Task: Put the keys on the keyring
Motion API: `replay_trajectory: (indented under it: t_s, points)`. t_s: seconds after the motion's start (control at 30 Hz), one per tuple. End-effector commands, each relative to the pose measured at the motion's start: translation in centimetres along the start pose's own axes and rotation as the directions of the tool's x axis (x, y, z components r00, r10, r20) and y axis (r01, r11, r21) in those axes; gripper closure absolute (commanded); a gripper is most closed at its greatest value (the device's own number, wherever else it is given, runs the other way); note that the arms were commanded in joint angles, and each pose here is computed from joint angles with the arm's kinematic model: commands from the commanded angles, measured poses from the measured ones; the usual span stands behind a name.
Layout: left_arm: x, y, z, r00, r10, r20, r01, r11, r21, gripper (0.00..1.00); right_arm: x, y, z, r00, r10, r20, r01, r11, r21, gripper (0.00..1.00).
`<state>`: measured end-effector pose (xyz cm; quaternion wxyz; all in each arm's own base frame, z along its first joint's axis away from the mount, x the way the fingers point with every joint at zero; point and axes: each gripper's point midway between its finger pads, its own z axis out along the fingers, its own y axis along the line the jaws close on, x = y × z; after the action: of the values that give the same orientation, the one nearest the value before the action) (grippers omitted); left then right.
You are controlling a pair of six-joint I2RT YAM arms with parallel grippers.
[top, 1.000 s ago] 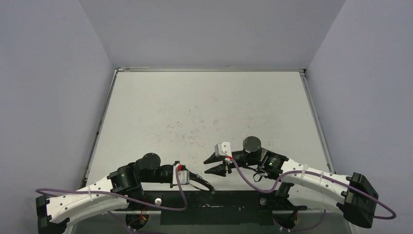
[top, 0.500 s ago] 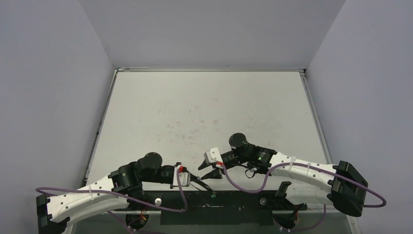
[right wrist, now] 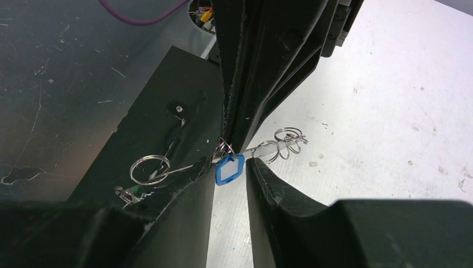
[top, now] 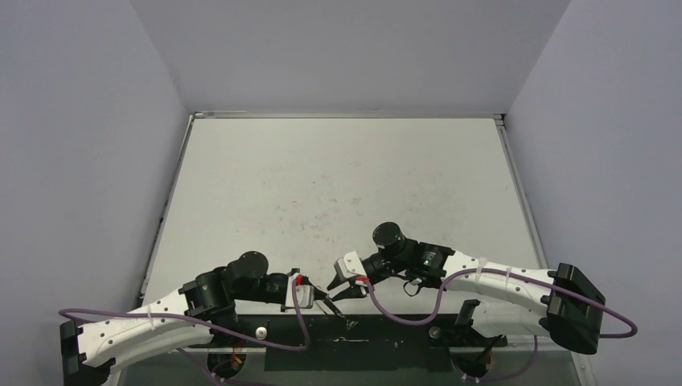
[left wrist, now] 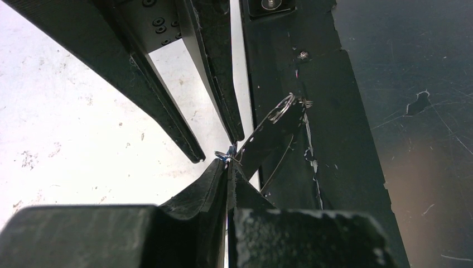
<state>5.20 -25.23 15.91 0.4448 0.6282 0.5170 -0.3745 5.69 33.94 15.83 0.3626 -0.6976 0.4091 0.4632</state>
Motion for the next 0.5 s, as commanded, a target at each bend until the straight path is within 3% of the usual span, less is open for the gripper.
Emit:
replay_trajectory:
  t_s: [0.0,0.3,0.47]
  points:
    - [-4.28,0.93,-0.41,0.991,0.06,0.119,-0.057,0.998,-0.026,1.0,-2.84,-0.29,0.47,0.993,-0.092,0.068,0.095,0.995,-0.03,0.74]
    - [-4.49,0.79,-0.37,0.99,0.057,0.128,-0.055,0.998,-0.017,1.0,-3.02,-0.82,0.73,0.993,-0.104,0.059,0.104,0.995,-0.003,0.74]
    - [-4.4,0.88,-0.39,0.99,0.057,0.126,-0.054,0.998,-0.024,1.0,-3.05,-0.72,0.78,0.993,-0.099,0.058,0.1,0.995,-0.008,0.92]
